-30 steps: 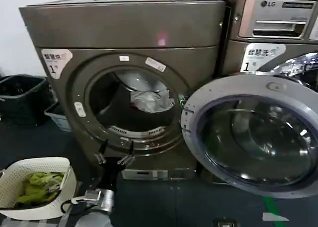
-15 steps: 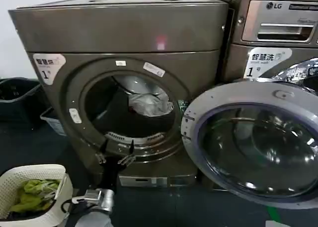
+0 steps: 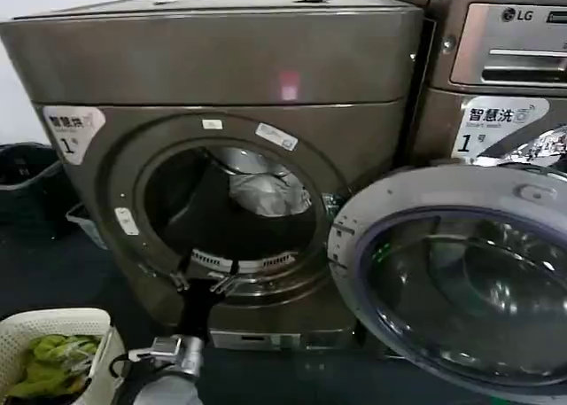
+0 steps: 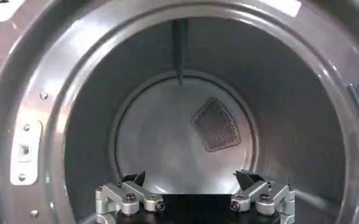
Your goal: Grasp the clothes from the dryer.
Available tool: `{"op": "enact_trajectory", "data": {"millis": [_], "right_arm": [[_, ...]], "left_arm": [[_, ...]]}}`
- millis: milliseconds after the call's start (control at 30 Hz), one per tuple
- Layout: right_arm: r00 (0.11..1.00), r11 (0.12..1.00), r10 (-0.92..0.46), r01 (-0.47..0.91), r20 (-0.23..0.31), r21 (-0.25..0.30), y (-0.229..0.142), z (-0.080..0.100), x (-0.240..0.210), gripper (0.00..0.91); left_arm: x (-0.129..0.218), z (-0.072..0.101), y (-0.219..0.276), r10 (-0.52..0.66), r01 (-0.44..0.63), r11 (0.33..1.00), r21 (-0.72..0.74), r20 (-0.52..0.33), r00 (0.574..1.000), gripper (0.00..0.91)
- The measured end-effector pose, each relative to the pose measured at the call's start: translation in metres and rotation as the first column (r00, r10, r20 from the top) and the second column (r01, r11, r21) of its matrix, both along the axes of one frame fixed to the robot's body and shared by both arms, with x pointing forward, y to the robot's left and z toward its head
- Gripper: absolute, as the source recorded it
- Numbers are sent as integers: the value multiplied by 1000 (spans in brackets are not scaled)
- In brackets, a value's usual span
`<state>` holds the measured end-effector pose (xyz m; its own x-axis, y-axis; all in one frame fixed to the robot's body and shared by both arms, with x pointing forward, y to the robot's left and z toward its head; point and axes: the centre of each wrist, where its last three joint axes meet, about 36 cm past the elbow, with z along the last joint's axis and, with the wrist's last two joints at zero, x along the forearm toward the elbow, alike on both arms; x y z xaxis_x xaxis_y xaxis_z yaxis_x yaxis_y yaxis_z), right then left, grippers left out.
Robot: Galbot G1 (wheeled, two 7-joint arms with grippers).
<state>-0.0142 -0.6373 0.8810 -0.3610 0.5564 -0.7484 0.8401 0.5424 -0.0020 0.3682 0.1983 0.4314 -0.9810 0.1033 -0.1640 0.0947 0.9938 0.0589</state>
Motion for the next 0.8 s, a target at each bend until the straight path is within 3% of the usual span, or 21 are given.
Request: {"op": "enact_trajectory", "data": {"millis": [800], "right_arm": [[1000, 1000, 2, -2, 0, 1, -1, 0, 1, 907]], "left_arm": [[-3, -1, -2, -1, 1, 1000, 1, -5, 1000, 907]]}}
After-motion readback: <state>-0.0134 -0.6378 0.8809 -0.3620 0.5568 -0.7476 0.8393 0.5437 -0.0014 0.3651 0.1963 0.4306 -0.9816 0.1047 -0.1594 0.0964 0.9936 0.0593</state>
